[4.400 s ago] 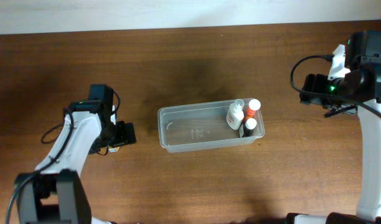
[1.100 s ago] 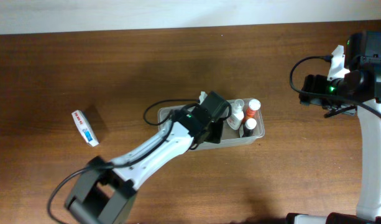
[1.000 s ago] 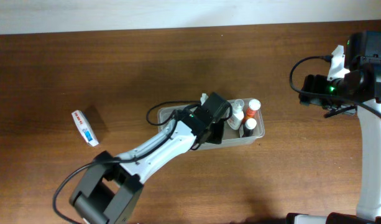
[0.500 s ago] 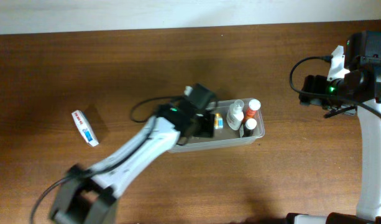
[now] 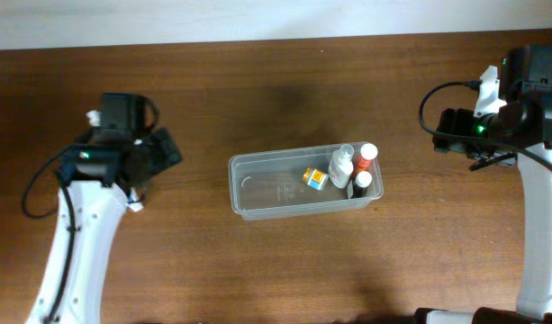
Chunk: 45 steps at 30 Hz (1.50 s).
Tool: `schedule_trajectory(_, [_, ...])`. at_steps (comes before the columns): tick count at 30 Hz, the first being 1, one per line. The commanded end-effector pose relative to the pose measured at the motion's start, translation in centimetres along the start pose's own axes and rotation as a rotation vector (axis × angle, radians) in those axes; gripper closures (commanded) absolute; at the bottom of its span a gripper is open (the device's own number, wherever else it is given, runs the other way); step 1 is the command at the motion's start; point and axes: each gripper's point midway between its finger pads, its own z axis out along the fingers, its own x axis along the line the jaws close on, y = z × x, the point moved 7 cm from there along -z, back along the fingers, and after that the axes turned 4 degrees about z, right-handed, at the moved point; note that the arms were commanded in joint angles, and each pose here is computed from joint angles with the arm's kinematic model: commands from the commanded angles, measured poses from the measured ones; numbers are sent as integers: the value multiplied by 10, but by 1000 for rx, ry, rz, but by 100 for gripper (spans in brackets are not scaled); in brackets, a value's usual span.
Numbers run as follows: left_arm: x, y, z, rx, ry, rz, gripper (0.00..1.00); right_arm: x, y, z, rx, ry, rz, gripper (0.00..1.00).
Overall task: Pack container
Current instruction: 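Grasp the white-and-red toothpaste box with the left gripper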
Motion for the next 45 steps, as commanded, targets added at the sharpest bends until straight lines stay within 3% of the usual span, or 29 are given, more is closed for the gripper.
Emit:
schedule_trajectory(1, [28, 0, 38, 112, 88, -65, 1, 0, -1, -1, 0, 5, 0, 22])
schedule_trajectory(12, [71, -19, 145, 435, 184, -193, 1, 0, -1, -1, 0, 5, 0, 22])
schedule_trajectory(18, [71, -30, 178, 500, 183, -169, 1, 0, -1, -1, 1, 5, 0, 22])
schedule_trajectory(20, [71, -32, 182, 511, 185, -162, 6, 0, -1, -1, 1, 5, 0, 22])
schedule_trajectory(24, [71, -30, 182, 506, 180, -146, 34, 0, -1, -1, 1, 5, 0, 22])
schedule_trajectory(26, [70, -27, 182, 499, 176, -135, 40, 0, -1, -1, 1, 5, 0, 22])
schedule_trajectory(30, [70, -21, 180, 486, 163, -95, 64, 0, -1, -1, 1, 5, 0, 22])
schedule_trajectory(38, [67, -4, 154, 420, 144, -93, 69, 0, -1, -1, 1, 5, 0, 22])
schedule_trajectory(45, [31, 14, 72, 220, 16, 6, 69, 0, -1, -1, 1, 5, 0, 22])
